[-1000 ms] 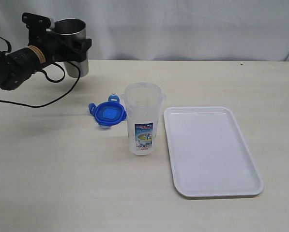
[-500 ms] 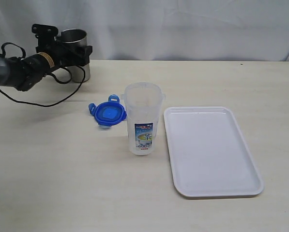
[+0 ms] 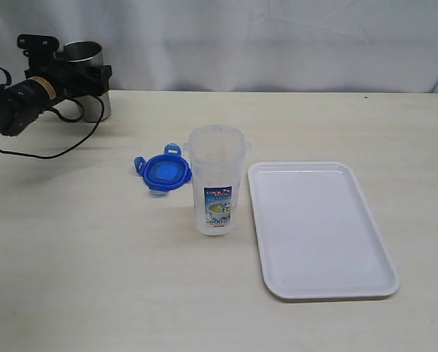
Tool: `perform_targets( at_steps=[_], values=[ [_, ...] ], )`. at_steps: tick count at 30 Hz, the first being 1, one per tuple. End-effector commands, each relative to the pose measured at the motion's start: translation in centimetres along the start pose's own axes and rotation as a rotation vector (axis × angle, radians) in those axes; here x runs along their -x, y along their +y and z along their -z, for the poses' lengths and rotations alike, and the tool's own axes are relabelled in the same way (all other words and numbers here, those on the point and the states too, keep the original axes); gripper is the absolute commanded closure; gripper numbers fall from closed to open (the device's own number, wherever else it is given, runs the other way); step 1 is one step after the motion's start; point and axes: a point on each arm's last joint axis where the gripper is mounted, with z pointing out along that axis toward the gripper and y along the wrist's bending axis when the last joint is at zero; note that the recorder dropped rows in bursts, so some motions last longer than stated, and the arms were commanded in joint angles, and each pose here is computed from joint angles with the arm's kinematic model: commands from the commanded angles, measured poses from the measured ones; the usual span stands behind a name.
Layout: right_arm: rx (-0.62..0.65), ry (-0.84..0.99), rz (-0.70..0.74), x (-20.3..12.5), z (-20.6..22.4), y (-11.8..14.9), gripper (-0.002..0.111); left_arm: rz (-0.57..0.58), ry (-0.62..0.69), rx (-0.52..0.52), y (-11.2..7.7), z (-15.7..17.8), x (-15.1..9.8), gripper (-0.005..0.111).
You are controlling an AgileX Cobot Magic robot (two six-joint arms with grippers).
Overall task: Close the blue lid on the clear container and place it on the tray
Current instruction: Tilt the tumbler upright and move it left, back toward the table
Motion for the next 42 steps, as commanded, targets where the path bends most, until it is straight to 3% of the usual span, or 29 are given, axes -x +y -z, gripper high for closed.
perform_targets(
  at_steps=[1, 7, 9, 12, 14, 22, 30, 35, 42],
  values=[
    [-0.004, -0.003, 0.004, -0.1, 0.0, 0.0, 0.104, 0.004, -0.082, -0.035, -0.5, 0.0, 1.6, 0.107],
    [-0.004, -0.003, 0.004, -0.1, 0.0, 0.0, 0.104, 0.006, -0.072, -0.030, -0.5, -0.1, 1.5, 0.104],
    [-0.004, -0.003, 0.004, -0.1, 0.0, 0.0, 0.104, 0.006, -0.072, -0.031, -0.6, -0.1, 1.5, 0.089],
    [-0.004, -0.003, 0.004, -0.1, 0.0, 0.0, 0.104, -0.045, -0.074, -0.078, -1.2, -0.1, 1.5, 0.052],
    [-0.004, -0.003, 0.004, -0.1, 0.0, 0.0, 0.104, -0.062, -0.068, -0.094, -1.7, -0.2, 1.4, 0.042],
    [-0.002, -0.003, -0.002, 0.0, 0.0, 0.0, 0.104, -0.054, -0.067, -0.090, -1.6, -0.2, 1.4, 0.052],
    [-0.002, -0.003, -0.002, 0.0, 0.0, 0.0, 0.104, -0.017, -0.064, -0.100, -1.7, -0.1, 1.7, 0.041],
    [-0.002, -0.003, -0.002, 0.0, 0.0, 0.0, 0.104, -0.061, -0.047, -0.151, -2.2, -0.1, 1.6, 0.023],
    [-0.002, -0.003, -0.002, 0.0, 0.0, 0.0, 0.104, -0.054, -0.019, -0.156, -2.3, 0.1, 1.9, 0.022]
  ],
)
